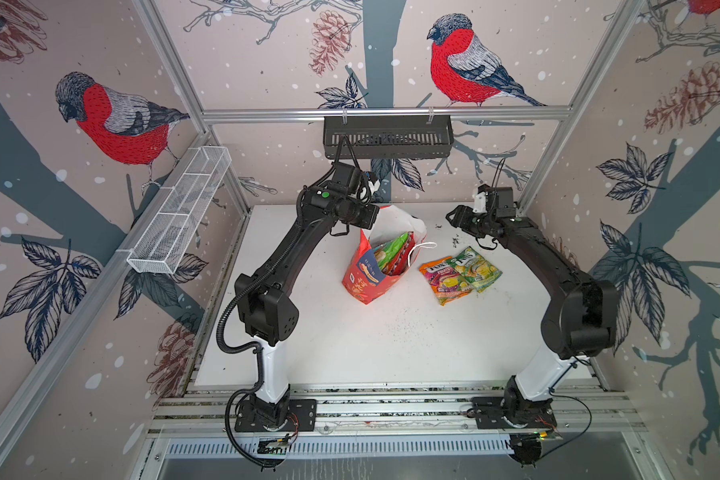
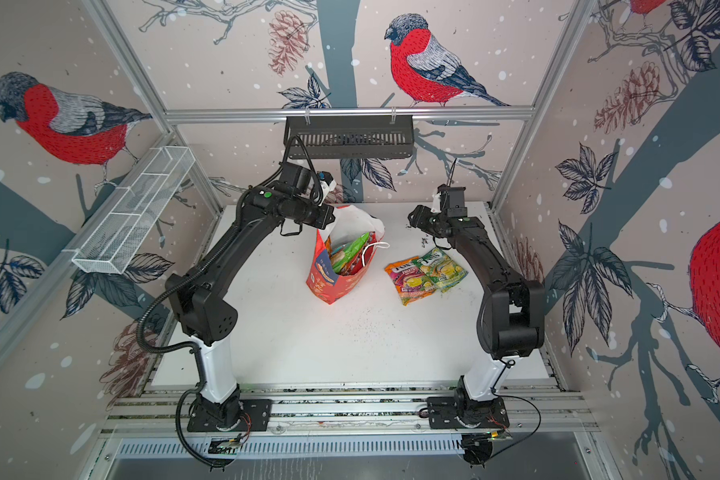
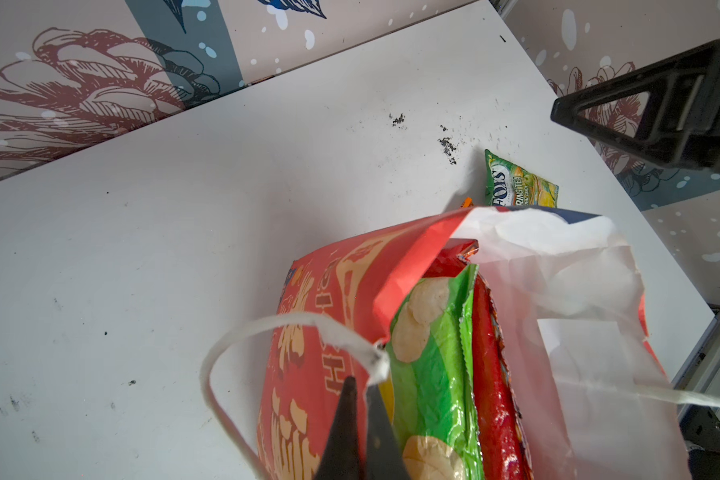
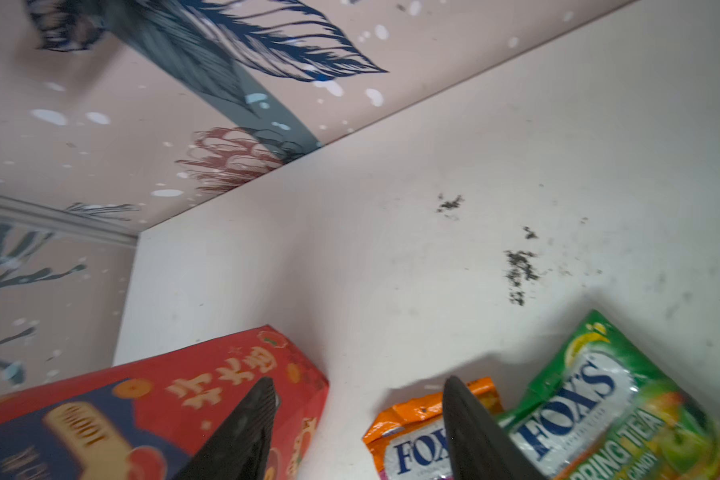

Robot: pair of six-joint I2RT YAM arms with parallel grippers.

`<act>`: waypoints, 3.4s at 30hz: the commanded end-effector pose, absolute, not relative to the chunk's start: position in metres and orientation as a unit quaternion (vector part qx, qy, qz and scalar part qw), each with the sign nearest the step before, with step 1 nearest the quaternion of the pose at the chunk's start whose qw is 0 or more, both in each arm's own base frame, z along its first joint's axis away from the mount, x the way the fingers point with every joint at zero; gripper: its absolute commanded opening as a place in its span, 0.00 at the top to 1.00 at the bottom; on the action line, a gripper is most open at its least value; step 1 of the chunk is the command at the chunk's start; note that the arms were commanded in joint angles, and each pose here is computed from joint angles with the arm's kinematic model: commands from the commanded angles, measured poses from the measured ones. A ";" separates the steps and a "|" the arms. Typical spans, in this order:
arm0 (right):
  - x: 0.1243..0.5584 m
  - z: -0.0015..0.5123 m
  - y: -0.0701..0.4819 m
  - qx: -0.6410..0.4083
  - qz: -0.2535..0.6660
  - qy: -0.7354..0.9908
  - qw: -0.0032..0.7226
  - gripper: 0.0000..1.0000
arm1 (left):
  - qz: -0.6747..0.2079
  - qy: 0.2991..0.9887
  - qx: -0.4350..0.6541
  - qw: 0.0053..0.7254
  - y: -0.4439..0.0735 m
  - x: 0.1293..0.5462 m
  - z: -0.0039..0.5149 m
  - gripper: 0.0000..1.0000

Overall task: Take the snacks out of the paper bag
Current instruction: 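Move the right gripper back over the bag opening, then lower the right gripper into the bag onto the green Lay's chips packet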

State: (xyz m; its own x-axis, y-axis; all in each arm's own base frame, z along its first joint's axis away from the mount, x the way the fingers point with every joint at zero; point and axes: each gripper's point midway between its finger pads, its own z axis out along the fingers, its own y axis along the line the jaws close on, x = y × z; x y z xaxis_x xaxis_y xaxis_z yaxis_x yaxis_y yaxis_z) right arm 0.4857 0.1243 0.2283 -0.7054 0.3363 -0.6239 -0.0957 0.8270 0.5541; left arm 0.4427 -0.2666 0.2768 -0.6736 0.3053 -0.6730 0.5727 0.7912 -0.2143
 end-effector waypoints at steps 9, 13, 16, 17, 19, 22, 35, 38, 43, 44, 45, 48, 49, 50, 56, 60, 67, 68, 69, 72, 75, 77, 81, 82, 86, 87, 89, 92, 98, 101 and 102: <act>0.451 0.329 0.175 -0.071 0.398 0.798 0.447 0.37 | -0.190 0.860 0.271 0.387 -0.281 0.452 0.301 1.00; 0.440 0.315 0.194 -0.107 0.342 0.836 0.415 0.37 | -0.188 0.864 0.264 0.386 -0.281 0.454 0.300 1.00; 0.431 0.312 0.207 -0.119 0.340 0.844 0.398 0.38 | -0.179 0.868 0.257 0.385 -0.277 0.456 0.297 1.00; 0.429 0.314 0.210 -0.122 0.334 0.845 0.400 0.38 | -0.175 0.871 0.255 0.383 -0.276 0.457 0.295 1.00; 0.429 0.319 0.215 -0.121 0.308 0.850 0.410 0.39 | -0.171 0.875 0.252 0.377 -0.275 0.457 0.291 1.00; 0.434 0.328 0.214 -0.101 0.261 0.865 0.417 0.46 | -0.171 0.881 0.244 0.368 -0.274 0.457 0.289 1.00; 0.367 0.346 0.309 -0.136 0.362 0.854 0.349 0.71 | -0.189 0.879 0.212 0.382 -0.270 0.449 0.308 1.00; 0.353 0.323 0.321 -0.129 0.354 0.869 0.320 0.70 | -0.189 0.880 0.209 0.382 -0.270 0.447 0.309 1.00; 0.343 0.293 0.326 -0.094 0.334 0.891 0.292 0.72 | -0.191 0.879 0.211 0.382 -0.277 0.441 0.312 1.00; 0.342 0.289 0.325 -0.088 0.330 0.894 0.290 0.72 | -0.190 0.879 0.213 0.383 -0.278 0.439 0.312 1.00; 0.342 0.283 0.323 -0.078 0.322 0.899 0.287 0.72 | -0.189 0.878 0.217 0.382 -0.281 0.437 0.312 1.00; 0.343 0.269 0.318 -0.060 0.294 0.911 0.284 0.72 | -0.187 0.880 0.222 0.377 -0.284 0.433 0.310 1.00; 0.343 0.263 0.315 -0.053 0.283 0.916 0.280 0.72 | -0.188 0.880 0.222 0.375 -0.285 0.432 0.309 1.00; 0.344 0.259 0.313 -0.047 0.273 0.920 0.278 0.72 | -0.187 0.881 0.223 0.374 -0.285 0.431 0.308 1.00; 0.347 0.238 0.305 -0.022 0.227 0.937 0.263 0.72 | -0.191 0.879 0.222 0.377 -0.284 0.426 0.308 1.00; 0.349 0.229 0.305 -0.014 0.217 0.941 0.258 0.69 | -0.192 0.878 0.224 0.376 -0.285 0.424 0.308 1.00; 0.355 0.225 0.302 -0.003 0.204 0.943 0.262 0.65 | -0.194 0.878 0.228 0.372 -0.286 0.421 0.305 1.00; 0.355 0.224 0.303 -0.003 0.204 0.943 0.262 0.65 | -0.194 0.878 0.229 0.373 -0.285 0.421 0.306 1.00; 0.356 0.224 0.303 -0.002 0.203 0.943 0.263 0.65 | -0.194 0.877 0.229 0.374 -0.285 0.421 0.307 1.00; 0.358 0.221 0.303 0.000 0.199 0.944 0.262 0.65 | -0.194 0.878 0.232 0.371 -0.286 0.421 0.305 1.00; 0.360 0.220 0.305 0.001 0.200 0.944 0.261 0.65 | -0.192 0.879 0.234 0.369 -0.285 0.420 0.304 1.00; 0.361 0.219 0.305 0.001 0.198 0.945 0.261 0.65 | -0.192 0.878 0.235 0.370 -0.285 0.420 0.304 1.00; 0.363 0.215 0.307 0.002 0.193 0.947 0.256 0.65 | -0.191 0.877 0.238 0.371 -0.286 0.420 0.304 1.00; 0.363 0.214 0.307 0.003 0.191 0.948 0.254 0.64 | -0.190 0.877 0.238 0.371 -0.285 0.421 0.303 1.00; 0.364 0.210 0.304 0.008 0.181 0.950 0.252 0.63 | -0.187 0.877 0.242 0.371 -0.285 0.421 0.303 1.00; 0.364 0.208 0.304 0.008 0.178 0.951 0.251 0.63 | -0.188 0.877 0.244 0.369 -0.286 0.421 0.302 1.00; 0.363 0.206 0.303 0.010 0.174 0.953 0.249 0.63 | -0.188 0.877 0.245 0.368 -0.286 0.422 0.301 1.00; 0.364 0.203 0.302 0.012 0.170 0.954 0.248 0.63 | -0.189 0.877 0.249 0.366 -0.288 0.422 0.300 1.00; 0.367 0.195 0.301 0.014 0.160 0.956 0.245 0.69 | -0.193 0.875 0.253 0.366 -0.291 0.424 0.300 1.00; 0.368 0.192 0.302 0.013 0.158 0.957 0.242 0.75 | -0.194 0.874 0.253 0.366 -0.292 0.424 0.300 1.00; 0.368 0.192 0.302 0.013 0.159 0.957 0.242 0.78 | -0.194 0.875 0.253 0.365 -0.292 0.424 0.299 1.00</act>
